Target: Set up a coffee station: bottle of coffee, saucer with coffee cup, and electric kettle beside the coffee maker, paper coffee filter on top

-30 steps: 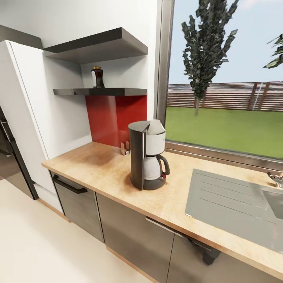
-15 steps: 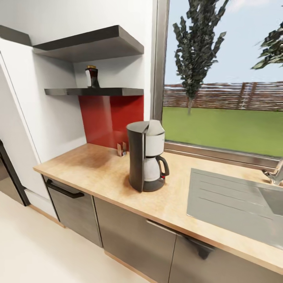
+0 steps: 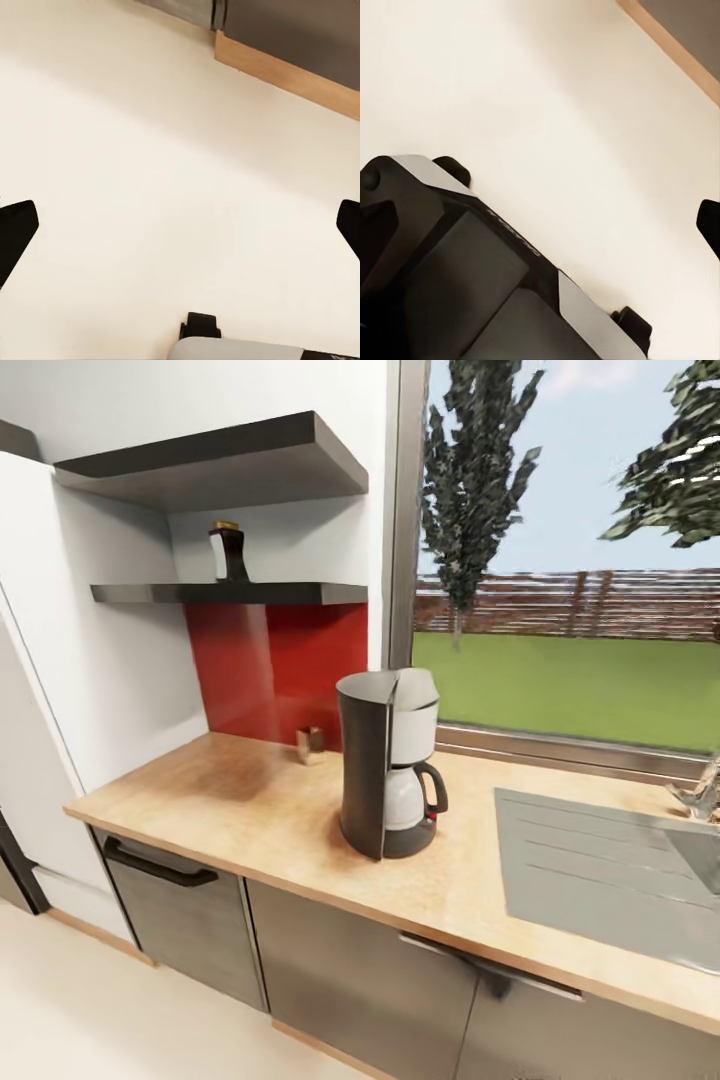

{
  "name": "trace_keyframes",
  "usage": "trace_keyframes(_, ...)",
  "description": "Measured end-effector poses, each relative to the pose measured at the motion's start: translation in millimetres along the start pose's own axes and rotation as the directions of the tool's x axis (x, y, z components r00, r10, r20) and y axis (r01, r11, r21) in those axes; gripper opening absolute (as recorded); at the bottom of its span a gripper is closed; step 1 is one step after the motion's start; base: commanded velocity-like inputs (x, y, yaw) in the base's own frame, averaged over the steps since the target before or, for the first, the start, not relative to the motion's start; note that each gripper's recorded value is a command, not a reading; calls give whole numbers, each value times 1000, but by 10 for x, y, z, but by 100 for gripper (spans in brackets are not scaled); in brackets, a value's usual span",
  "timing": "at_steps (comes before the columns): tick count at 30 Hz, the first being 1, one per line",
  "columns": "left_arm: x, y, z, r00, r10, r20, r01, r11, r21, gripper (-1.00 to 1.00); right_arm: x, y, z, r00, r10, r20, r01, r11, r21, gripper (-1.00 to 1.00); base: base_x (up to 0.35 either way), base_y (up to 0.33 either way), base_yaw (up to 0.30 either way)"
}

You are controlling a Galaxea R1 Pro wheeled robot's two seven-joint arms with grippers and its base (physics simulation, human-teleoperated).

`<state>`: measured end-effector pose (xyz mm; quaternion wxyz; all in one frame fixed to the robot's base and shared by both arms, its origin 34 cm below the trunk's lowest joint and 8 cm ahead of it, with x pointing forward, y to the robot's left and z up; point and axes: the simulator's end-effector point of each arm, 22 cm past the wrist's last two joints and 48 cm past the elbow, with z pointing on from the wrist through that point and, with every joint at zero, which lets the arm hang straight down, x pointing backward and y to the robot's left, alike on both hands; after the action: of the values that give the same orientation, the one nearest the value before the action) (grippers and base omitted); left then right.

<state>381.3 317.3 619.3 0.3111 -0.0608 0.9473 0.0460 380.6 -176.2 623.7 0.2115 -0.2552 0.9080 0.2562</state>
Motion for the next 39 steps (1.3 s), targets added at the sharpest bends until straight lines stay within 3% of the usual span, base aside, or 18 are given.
trace_keyframes(9,0,2,1,1000,0,0,0,1000,0,100,1,-3,1,1000,0,0,0,1000,1,100,13,336,-259)
trace_keyframes(19,-3,5,1,1000,2,0,-2,1000,1,100,-2,-5,1,1000,-1,1,1,1000,2,100,-4,298,-24)
trace_keyframes(39,-75,14,-140,1000,0,0,0,1000,-1,100,-63,65,-128,1000,-2,1,2,1000,2,100,-1,22,0)
